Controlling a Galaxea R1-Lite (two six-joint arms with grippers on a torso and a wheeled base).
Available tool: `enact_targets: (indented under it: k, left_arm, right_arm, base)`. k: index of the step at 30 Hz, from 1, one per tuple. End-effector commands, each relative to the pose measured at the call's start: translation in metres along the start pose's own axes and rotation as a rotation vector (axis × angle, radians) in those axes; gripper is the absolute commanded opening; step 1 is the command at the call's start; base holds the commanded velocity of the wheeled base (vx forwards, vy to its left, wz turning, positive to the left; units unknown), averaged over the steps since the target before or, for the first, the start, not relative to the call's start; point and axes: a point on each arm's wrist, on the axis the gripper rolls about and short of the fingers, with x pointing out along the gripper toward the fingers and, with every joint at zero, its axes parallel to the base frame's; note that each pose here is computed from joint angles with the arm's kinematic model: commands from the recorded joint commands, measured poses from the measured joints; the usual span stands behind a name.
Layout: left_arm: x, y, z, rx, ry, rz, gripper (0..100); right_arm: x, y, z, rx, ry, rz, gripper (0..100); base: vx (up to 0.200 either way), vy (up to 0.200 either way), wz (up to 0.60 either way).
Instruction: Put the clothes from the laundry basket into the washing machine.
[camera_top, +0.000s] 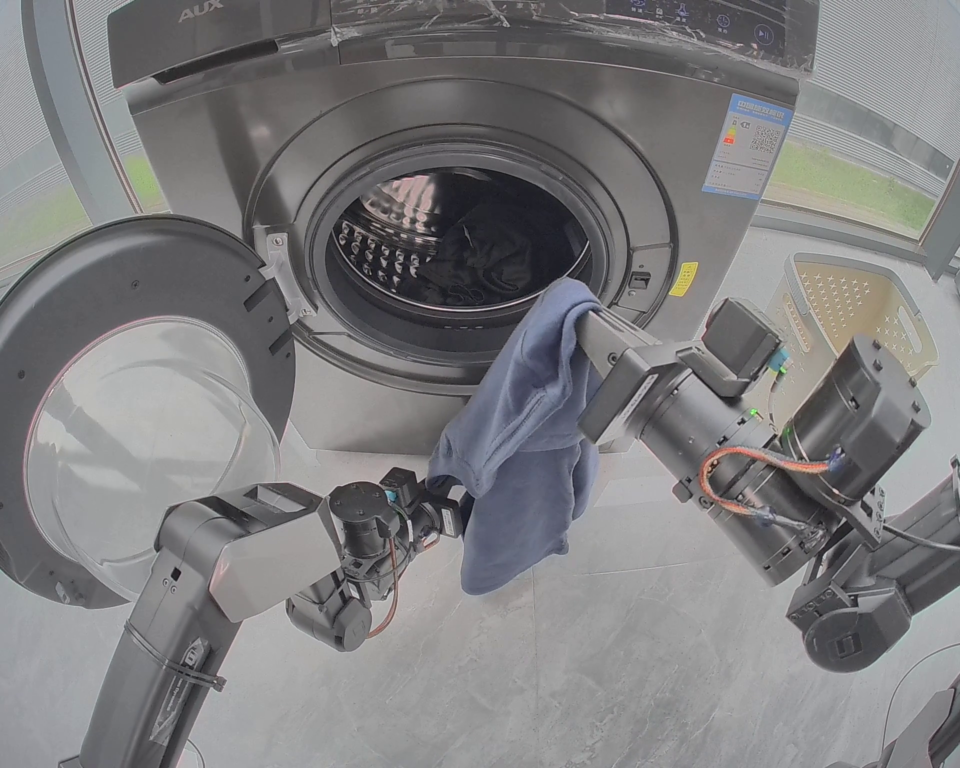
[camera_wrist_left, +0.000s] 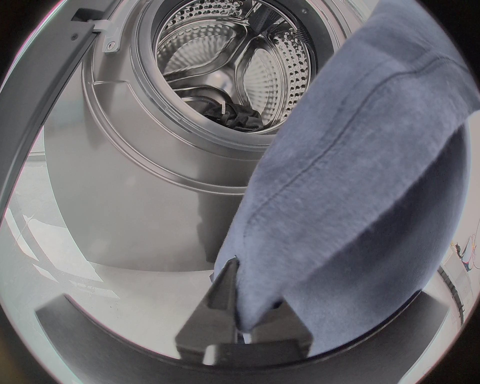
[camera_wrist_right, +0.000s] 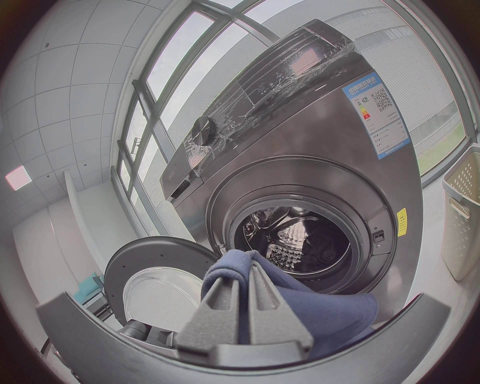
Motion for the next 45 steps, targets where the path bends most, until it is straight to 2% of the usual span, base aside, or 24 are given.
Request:
enact_targets:
  k: [1, 3, 4, 9, 12, 14, 16, 18, 20, 22, 24, 25, 28, 31, 33, 36, 41, 42, 45]
  left_arm:
    - [0.000, 0.001, 0.011, -0.004, -0.021, 0.003, 0]
    - [-0.002, 0.000, 0.016, -0.001, -0.023, 0.003, 0]
    - [-0.010, 0.000, 0.022, -0.001, -0.006, 0.005, 0]
    - [-0.044, -0.006, 0.070, -0.012, 0.003, -0.008, 0]
    - [-0.066, -0.013, 0.099, -0.025, -0.009, -0.025, 0]
    - [-0.086, -0.022, 0.124, -0.033, -0.032, -0.046, 0]
    - [-0.103, -0.027, 0.140, -0.039, -0.042, -0.059, 0]
    - [-0.126, -0.032, 0.166, -0.045, -0.085, -0.076, 0]
    - [-0.139, -0.035, 0.182, -0.051, -0.122, -0.088, 0]
    - [-0.151, -0.036, 0.199, -0.069, -0.166, -0.097, 0]
    - [-0.155, -0.036, 0.205, -0.078, -0.183, -0.100, 0]
    - [-0.161, -0.036, 0.212, -0.094, -0.204, -0.104, 0]
    - [-0.168, -0.036, 0.216, -0.105, -0.212, -0.108, 0]
    - [-0.168, -0.038, 0.221, -0.103, -0.233, -0.120, 0]
    - [-0.170, -0.044, 0.231, -0.110, -0.269, -0.148, 0]
    - [-0.170, -0.048, 0.240, -0.113, -0.306, -0.160, 0]
    - [-0.169, -0.052, 0.241, -0.116, -0.312, -0.173, 0]
    - [-0.169, -0.052, 0.241, -0.116, -0.312, -0.172, 0]
    - [-0.167, -0.051, 0.240, -0.116, -0.308, -0.165, 0]
  right_arm:
    - [-0.002, -0.006, -0.003, -0.009, 0.015, -0.017, 0]
    - [-0.002, -0.011, -0.004, -0.014, 0.019, -0.034, 0]
    - [-0.001, -0.021, -0.005, -0.027, 0.020, -0.065, 0]
    - [-0.002, -0.038, -0.003, -0.043, 0.019, -0.116, 0]
    - [-0.003, -0.047, -0.003, -0.053, 0.024, -0.144, 0]
    - [-0.006, -0.055, -0.006, -0.062, 0.041, -0.168, 0]
    - [-0.010, -0.063, -0.009, -0.069, 0.058, -0.193, 0]
    - [-0.017, -0.076, -0.016, -0.086, 0.090, -0.233, 0]
    - [-0.021, -0.082, -0.019, -0.092, 0.107, -0.251, 0]
    - [-0.023, -0.085, -0.020, -0.094, 0.117, -0.262, 0]
    - [-0.024, -0.087, -0.021, -0.096, 0.122, -0.268, 0]
    - [-0.024, -0.090, -0.026, -0.097, 0.142, -0.281, 0]
    - [-0.025, -0.093, -0.035, -0.099, 0.172, -0.288, 0]
    - [-0.024, -0.093, -0.040, -0.098, 0.187, -0.287, 0]
    - [-0.021, -0.093, -0.043, -0.098, 0.188, -0.286, 0]
    - [-0.014, -0.095, -0.047, -0.096, 0.174, -0.284, 0]
    - [-0.007, -0.100, -0.055, -0.102, 0.178, -0.289, 0]
    - [-0.007, -0.101, -0.059, -0.103, 0.189, -0.292, 100]
    - [-0.010, -0.104, -0.071, -0.105, 0.234, -0.302, 100]
  base:
    - [0.000, 0.000, 0.00]
    - [0.000, 0.000, 0.00]
    - [0.000, 0.000, 0.00]
    - [0.000, 0.000, 0.00]
    - [0.000, 0.000, 0.00]
    - [0.000, 0.000, 0.00]
    - [0.000, 0.000, 0.00]
    - [0.000, 0.000, 0.00]
    - [0.000, 0.000, 0.00]
    - [0.000, 0.000, 0.00]
    - [0.000, 0.000, 0.00]
    - [0.000, 0.000, 0.00]
    - [0.000, 0.000, 0.00]
    - [0.000, 0.000, 0.00]
    - [0.000, 0.000, 0.00]
    - [0.000, 0.000, 0.00]
    - [0.000, 0.000, 0.00]
    - [0.000, 0.000, 0.00]
    - [0.000, 0.000, 0.00]
